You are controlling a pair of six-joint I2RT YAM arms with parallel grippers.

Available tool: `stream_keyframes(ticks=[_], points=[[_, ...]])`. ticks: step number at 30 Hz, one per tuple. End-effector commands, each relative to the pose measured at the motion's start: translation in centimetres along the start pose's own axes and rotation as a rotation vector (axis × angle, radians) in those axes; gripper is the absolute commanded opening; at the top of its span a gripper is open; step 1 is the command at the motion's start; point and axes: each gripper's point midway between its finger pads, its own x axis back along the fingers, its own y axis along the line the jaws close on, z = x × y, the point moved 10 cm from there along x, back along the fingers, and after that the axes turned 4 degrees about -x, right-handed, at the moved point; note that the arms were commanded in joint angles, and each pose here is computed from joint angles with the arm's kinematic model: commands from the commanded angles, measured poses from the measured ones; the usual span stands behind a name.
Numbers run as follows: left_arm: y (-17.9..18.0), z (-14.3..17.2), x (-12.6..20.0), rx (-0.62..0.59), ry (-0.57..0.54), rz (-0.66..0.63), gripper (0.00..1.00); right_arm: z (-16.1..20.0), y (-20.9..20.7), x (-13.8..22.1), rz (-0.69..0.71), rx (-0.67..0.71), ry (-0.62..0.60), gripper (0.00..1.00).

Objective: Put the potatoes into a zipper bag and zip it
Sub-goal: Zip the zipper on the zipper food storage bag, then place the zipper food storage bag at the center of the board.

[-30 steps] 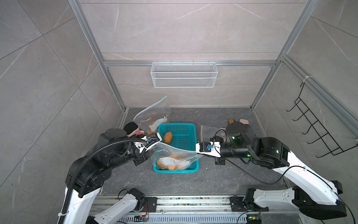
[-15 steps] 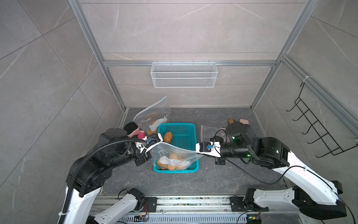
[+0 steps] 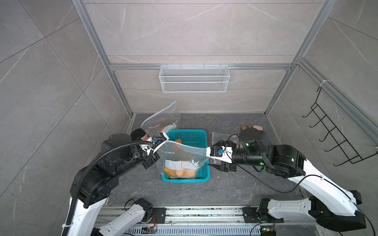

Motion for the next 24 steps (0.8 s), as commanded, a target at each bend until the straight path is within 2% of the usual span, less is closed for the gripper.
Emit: stream_keyframes(ticks=[1, 4, 6, 8, 12, 17, 24], points=[[3.7, -2.6, 2.6, 0.126, -0.117, -0.340, 0.00, -0.4, -1.3, 1.1, 0.187, -0.047, -0.068, 0.77], [5.7, -3.5, 5.0, 0.212, -0.159, -0.553, 0.00, -0.1, -1.7, 1.7, 0.289, -0.089, -0.103, 0.81], [6.6, -4.1, 6.3, 0.233, -0.181, -0.644, 0.00, 0.4, -1.4, 1.6, 0.288, -0.105, -0.119, 0.81], [7.7, -4.7, 7.2, 0.259, -0.152, -0.735, 0.00, 0.9, -1.0, 1.5, 0.271, -0.123, -0.133, 0.81], [9.6, -5.4, 7.3, 0.231, -0.015, -0.912, 0.00, 2.3, 0.0, 0.2, 0.202, -0.154, -0.124, 0.80], [11.6, -6.5, 6.5, 0.093, 0.153, -1.104, 0.00, 3.6, 0.8, -1.7, 0.150, -0.196, -0.099, 0.79], [13.4, -6.8, 5.1, -0.031, 0.368, -1.230, 0.00, 5.6, 1.7, -3.6, 0.114, -0.259, -0.052, 0.78]])
